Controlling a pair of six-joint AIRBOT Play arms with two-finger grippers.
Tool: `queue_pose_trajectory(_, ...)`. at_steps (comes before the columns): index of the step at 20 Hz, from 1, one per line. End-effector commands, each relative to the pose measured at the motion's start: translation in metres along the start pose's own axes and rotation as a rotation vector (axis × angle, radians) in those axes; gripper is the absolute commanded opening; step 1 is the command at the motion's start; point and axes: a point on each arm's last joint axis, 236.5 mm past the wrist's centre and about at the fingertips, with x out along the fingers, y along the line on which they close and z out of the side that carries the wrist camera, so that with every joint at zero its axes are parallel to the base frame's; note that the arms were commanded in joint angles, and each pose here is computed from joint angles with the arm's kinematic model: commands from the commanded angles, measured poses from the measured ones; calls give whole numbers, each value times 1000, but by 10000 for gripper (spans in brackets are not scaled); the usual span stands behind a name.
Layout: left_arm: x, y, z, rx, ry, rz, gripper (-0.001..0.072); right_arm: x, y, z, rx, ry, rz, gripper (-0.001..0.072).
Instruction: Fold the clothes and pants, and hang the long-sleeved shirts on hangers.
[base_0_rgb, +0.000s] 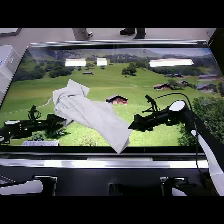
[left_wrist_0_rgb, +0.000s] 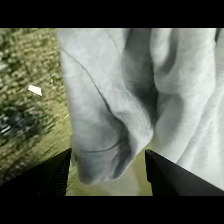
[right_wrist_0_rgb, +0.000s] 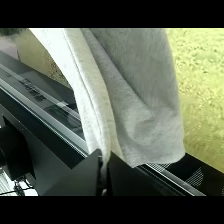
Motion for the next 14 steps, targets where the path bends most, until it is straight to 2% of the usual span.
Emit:
queue_pose_trajectory(1, 18, 1, -1, -8, 2, 13, 531, -1, 3, 0, -1, -1, 5, 30)
queue_pose_trajectory(2, 22, 2, -3, -6, 5, 20, 479, -3, 4, 0, -7, -8, 5, 30)
queue_pose_trajectory(3, 23, 1, -3, -1, 6, 25, 259, -5, 6, 1, -14, -18, 4, 30)
queue_pose_trajectory(4, 24, -1, -2, 2, 4, 20, 74, -7, 8, 2, -22, -29, 3, 30)
queue_pose_trajectory(5, 22, -6, 1, 15, 3, 11, 20, -9, 10, 4, -32, -46, 1, 30)
queue_pose_trajectory(7, 15, -29, 11, 69, 0, -25, 19, -17, 16, 11, -56, -97, -6, 29)
queue_pose_trajectory(11, -23, -112, 55, 249, -64, -112, 17, -47, 37, 45, -176, -242, -54, 28)
queue_pose_trajectory(14, -76, -170, 102, 416, -189, -15, 17, -110, 62, 109, -326, -494, -198, 27)
